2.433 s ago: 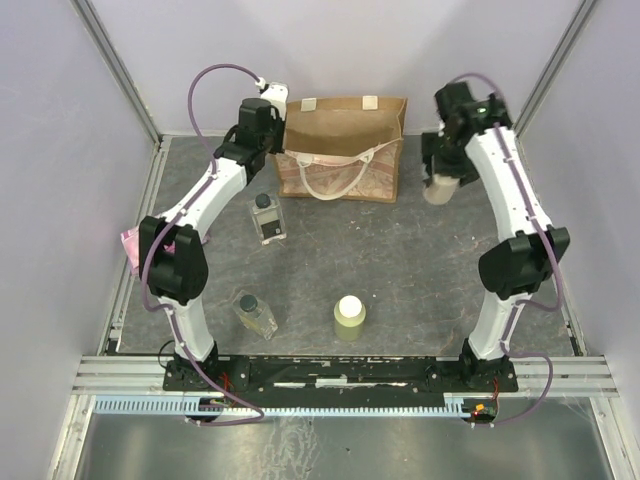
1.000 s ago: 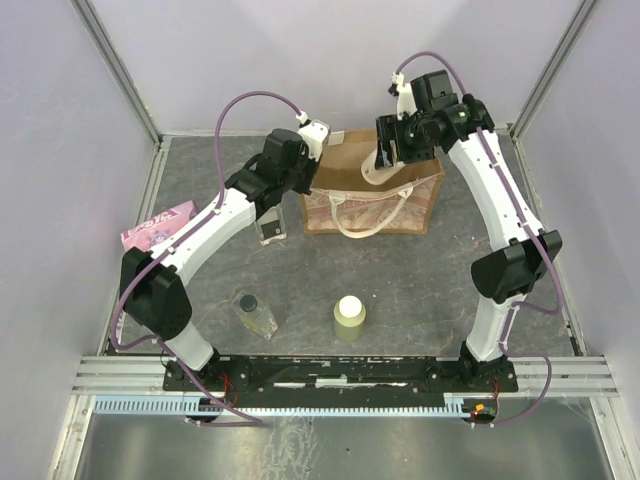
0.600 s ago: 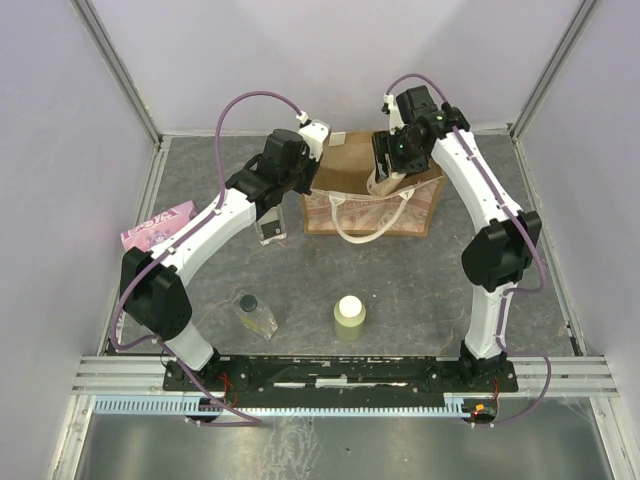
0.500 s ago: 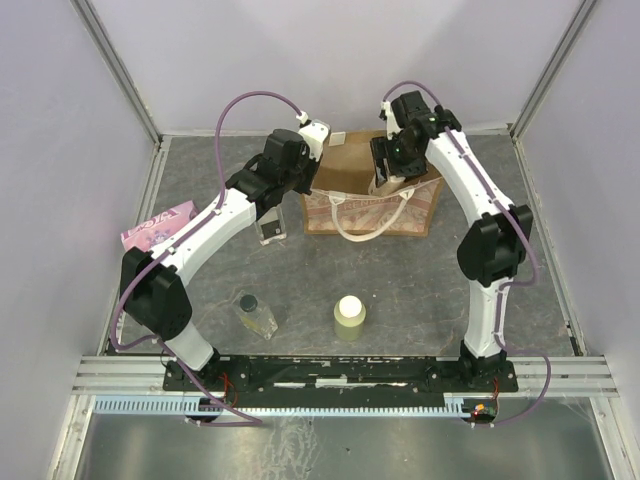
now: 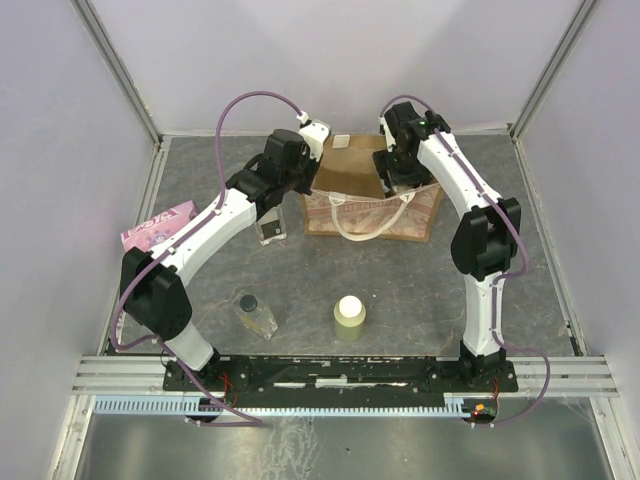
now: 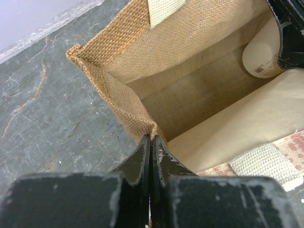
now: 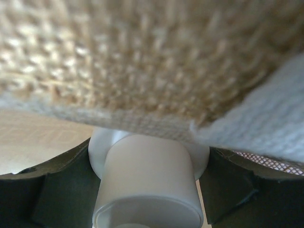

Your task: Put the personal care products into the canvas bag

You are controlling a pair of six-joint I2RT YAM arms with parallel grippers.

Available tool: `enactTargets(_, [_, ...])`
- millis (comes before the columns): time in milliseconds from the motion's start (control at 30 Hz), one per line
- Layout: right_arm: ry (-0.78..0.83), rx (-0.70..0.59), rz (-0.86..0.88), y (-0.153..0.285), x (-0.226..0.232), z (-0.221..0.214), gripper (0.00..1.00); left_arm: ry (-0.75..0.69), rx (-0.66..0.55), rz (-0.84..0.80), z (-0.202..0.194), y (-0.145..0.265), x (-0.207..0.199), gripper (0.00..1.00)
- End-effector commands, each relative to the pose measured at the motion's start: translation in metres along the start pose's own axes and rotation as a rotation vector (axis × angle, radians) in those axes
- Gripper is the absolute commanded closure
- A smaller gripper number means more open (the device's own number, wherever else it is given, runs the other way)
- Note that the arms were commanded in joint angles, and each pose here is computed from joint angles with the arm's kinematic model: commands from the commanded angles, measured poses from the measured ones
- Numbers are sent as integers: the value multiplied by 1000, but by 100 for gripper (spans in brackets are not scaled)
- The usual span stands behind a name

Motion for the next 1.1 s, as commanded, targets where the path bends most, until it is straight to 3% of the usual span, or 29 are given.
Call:
enactTargets(0, [27, 20, -104, 14, -17, -6, 100, -37, -36, 23, 14, 5, 5, 97])
enactTargets(267, [61, 110, -132, -1, -28, -32, 100, -44, -23, 41, 7, 3, 6, 97])
enactTargets(667, [40, 129, -49, -27, -17, -46, 99, -42, -26, 53, 6, 6, 8, 97])
enactTargets(767, [43, 153, -44, -31, -17, -49, 81, -40, -24, 52, 5, 6, 7, 97])
enactTargets(967, [27, 107, -26, -16, -15, -43, 26, -38, -25, 51, 5, 7, 7, 97])
enactTargets(1067, [22, 54, -16, 2, -14, -33, 18, -37, -24, 49, 4, 6, 7, 97])
Point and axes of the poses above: each gripper's point midway between its finger pads, its own y axis back along the fingers, its own x axis along the line the jaws close on, z = x × y, the point moved 5 cm from there along y, back along the fingers, and after that the axes turned 9 degrees about -y, right-handed, at the moved point
